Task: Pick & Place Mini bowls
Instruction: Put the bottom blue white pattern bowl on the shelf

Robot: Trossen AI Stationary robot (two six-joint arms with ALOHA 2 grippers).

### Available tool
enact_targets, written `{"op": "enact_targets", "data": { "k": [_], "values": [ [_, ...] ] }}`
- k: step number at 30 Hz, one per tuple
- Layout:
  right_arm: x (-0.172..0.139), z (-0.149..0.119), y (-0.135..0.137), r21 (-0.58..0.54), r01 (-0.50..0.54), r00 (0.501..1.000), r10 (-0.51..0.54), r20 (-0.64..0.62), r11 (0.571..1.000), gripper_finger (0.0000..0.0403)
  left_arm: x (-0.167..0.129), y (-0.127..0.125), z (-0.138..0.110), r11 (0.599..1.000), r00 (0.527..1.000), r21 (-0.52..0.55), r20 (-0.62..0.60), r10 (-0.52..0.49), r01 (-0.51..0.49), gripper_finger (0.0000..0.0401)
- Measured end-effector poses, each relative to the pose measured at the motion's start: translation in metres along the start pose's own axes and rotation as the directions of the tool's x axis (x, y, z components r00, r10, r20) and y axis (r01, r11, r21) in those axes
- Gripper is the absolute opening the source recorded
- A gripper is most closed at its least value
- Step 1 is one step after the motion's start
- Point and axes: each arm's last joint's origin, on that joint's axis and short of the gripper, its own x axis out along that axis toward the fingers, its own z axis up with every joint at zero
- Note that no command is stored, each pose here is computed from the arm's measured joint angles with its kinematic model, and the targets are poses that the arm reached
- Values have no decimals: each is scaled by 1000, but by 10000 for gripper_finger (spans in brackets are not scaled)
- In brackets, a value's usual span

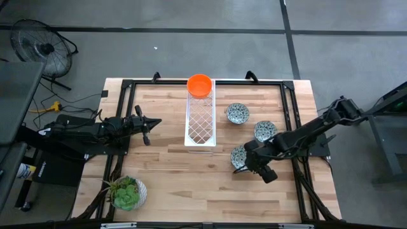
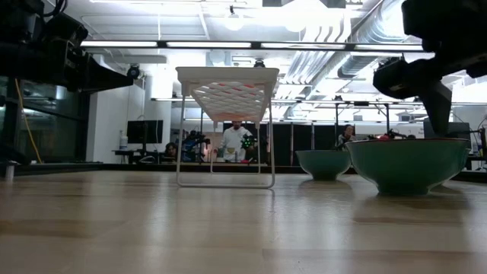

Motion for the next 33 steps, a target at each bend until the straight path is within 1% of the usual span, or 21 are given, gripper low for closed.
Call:
{"op": "enact_targets", "data": {
  "k": [4, 10, 13, 18, 23, 28, 33],
  "values": [
    [6, 0, -1, -21, 4, 1000, -4, -21, 1000, 205, 0, 0, 0, 1000, 1000, 0, 0, -1, 1, 1],
    [16, 0, -2, -27, 44, 997, -45, -58, 999, 195, 0, 0, 0, 1000, 1000, 0, 0, 0, 0, 1],
    [19, 1, -1, -52, 49, 997, -52, -63, 997, 191, 0, 0, 0, 1000, 1000, 0, 0, 0, 0, 1],
    [20, 1, -1, -52, 58, 996, -61, -65, 997, 182, 0, 0, 0, 1000, 1000, 0, 0, 0, 0, 1],
    [20, 1, -2, -53, 82, 994, -85, -66, 995, 161, 0, 0, 0, 1000, 1000, 0, 0, 0, 0, 1],
    [20, 1, -2, -53, 81, 994, -85, -66, 995, 135, 0, 0, 0, 1000, 1000, 0, 0, 0, 0, 1],
    [20, 1, -1, -53, 77, 994, -81, -67, 996, 117, 0, 0, 0, 1000, 1000, 0, 0, 0, 0, 1]
  ]
}}
